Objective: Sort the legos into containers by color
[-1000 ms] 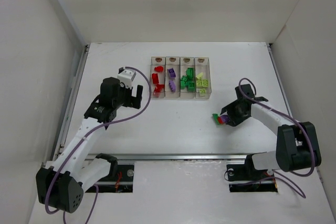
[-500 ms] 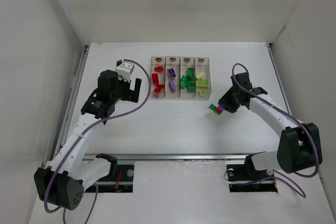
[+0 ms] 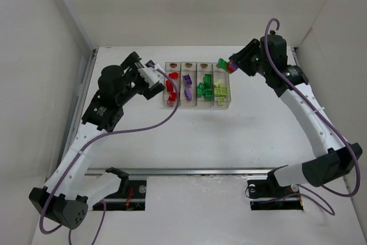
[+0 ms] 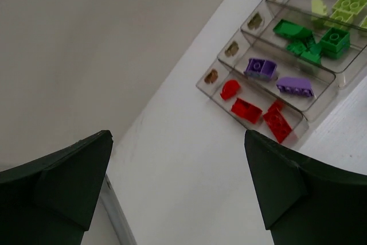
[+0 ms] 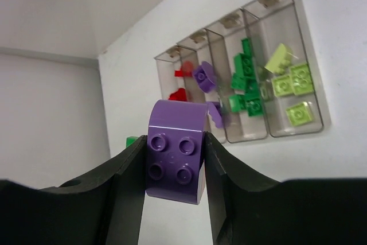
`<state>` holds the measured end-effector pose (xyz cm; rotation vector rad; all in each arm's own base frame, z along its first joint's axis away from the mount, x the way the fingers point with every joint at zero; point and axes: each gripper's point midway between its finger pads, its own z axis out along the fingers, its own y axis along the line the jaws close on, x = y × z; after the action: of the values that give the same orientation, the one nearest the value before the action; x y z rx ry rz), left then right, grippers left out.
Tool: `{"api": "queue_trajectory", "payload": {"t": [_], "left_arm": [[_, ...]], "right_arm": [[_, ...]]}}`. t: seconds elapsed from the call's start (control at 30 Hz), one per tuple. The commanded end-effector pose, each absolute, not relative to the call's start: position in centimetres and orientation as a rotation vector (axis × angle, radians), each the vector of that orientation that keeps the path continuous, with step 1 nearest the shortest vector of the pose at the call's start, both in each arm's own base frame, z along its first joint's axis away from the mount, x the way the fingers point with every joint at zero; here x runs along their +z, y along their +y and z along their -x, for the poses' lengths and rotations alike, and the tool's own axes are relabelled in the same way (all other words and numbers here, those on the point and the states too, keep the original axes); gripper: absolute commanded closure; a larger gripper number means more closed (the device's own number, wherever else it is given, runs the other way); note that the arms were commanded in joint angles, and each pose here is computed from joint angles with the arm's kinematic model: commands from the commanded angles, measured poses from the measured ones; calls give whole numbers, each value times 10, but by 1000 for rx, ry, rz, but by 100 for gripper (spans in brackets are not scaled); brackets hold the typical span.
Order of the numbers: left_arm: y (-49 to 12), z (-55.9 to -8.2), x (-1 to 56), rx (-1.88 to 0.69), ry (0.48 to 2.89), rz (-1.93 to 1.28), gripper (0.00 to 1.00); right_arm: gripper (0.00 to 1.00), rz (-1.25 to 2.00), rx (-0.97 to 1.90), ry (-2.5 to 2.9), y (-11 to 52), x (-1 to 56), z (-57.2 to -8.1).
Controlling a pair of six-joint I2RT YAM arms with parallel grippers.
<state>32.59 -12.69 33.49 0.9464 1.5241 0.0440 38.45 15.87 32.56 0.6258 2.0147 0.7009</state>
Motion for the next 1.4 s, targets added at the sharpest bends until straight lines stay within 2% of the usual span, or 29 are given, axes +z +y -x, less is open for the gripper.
{"api": "queue_trajectory", "payload": {"t": [0.0, 0.17, 0.2, 0.37, 0.4, 0.53, 0.57, 0.7, 0.87, 1.1, 1.17, 1.37], "left_arm": [[-170, -332, 370, 93, 1194, -1149, 1], [-225, -354, 386, 239, 1093, -1172, 1], [-235, -356, 405, 265, 1041, -1117, 1], [-286, -369, 402, 173, 1040, -1020, 1], [-291, -371, 403, 127, 1056, -996, 7], [-307, -380, 389, 75, 1049, -1049, 19], [-309, -378, 395, 64, 1022, -1040, 25], [-312, -398, 373, 106, 1064, -1041, 33], [-307, -403, 361, 83, 1094, -1030, 33], [-320, -383, 352, -136, 1119, -1034, 30], [-318, -384, 348, -150, 1139, -1031, 27], [-312, -389, 354, -137, 1152, -997, 27]], "right_arm": [[100, -585, 784, 1926, 174, 367, -398], [100, -650, 937, 1845, 190, 392, -415], [100, -659, 992, 1847, 198, 392, -417], [100, -769, 1230, 1872, 234, 376, -440], [100, -760, 1261, 1878, 242, 377, -439], [100, -796, 1298, 1890, 250, 369, -442], [100, -792, 1317, 1900, 256, 370, -439], [100, -837, 1353, 1919, 260, 356, -438], [100, -857, 1364, 1916, 256, 357, -429], [100, -870, 1412, 1885, 255, 366, -420], [100, -874, 1423, 1875, 254, 368, -418], [100, -879, 1435, 1864, 252, 371, -414]]}}
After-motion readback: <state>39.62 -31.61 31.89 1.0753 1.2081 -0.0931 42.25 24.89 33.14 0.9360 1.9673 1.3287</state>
